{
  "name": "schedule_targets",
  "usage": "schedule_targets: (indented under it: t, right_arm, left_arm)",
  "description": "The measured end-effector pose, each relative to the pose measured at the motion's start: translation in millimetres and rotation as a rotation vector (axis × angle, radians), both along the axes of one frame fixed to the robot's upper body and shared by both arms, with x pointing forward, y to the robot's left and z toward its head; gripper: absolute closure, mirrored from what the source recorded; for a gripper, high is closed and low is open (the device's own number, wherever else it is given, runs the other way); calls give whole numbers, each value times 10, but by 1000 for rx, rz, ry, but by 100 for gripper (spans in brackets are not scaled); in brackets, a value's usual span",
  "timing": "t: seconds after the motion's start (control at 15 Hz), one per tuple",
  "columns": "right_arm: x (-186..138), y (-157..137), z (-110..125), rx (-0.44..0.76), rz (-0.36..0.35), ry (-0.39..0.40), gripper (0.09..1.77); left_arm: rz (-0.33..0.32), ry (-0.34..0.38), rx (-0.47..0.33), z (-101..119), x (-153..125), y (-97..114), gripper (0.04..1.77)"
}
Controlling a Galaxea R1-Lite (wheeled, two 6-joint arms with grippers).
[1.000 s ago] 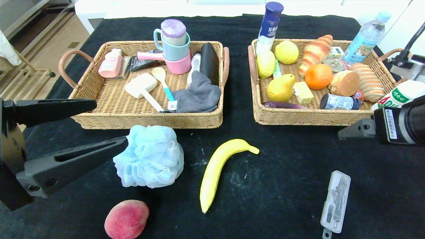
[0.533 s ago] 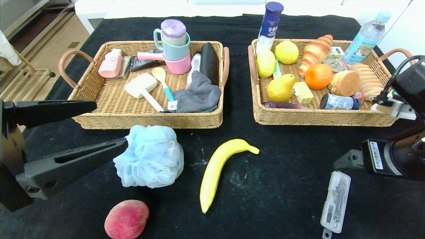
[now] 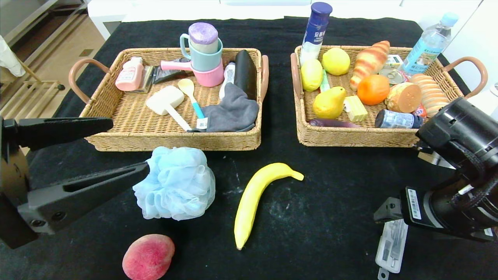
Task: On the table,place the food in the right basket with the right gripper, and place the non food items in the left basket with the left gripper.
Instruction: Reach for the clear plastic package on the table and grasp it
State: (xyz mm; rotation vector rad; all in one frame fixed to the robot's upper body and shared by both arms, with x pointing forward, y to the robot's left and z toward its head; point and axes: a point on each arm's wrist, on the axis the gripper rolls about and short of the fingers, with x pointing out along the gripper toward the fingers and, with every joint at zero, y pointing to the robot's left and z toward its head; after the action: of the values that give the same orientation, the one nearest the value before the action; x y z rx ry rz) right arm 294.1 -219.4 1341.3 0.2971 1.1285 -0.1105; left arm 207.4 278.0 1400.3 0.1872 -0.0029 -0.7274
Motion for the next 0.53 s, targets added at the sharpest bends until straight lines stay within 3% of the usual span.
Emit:
schedule_targets:
  t: [0.53]
  right_arm:
    - [79,46,-292,33,-26,-13,15]
  left_arm:
    - [-13,-1,0,1,-13,-15,9]
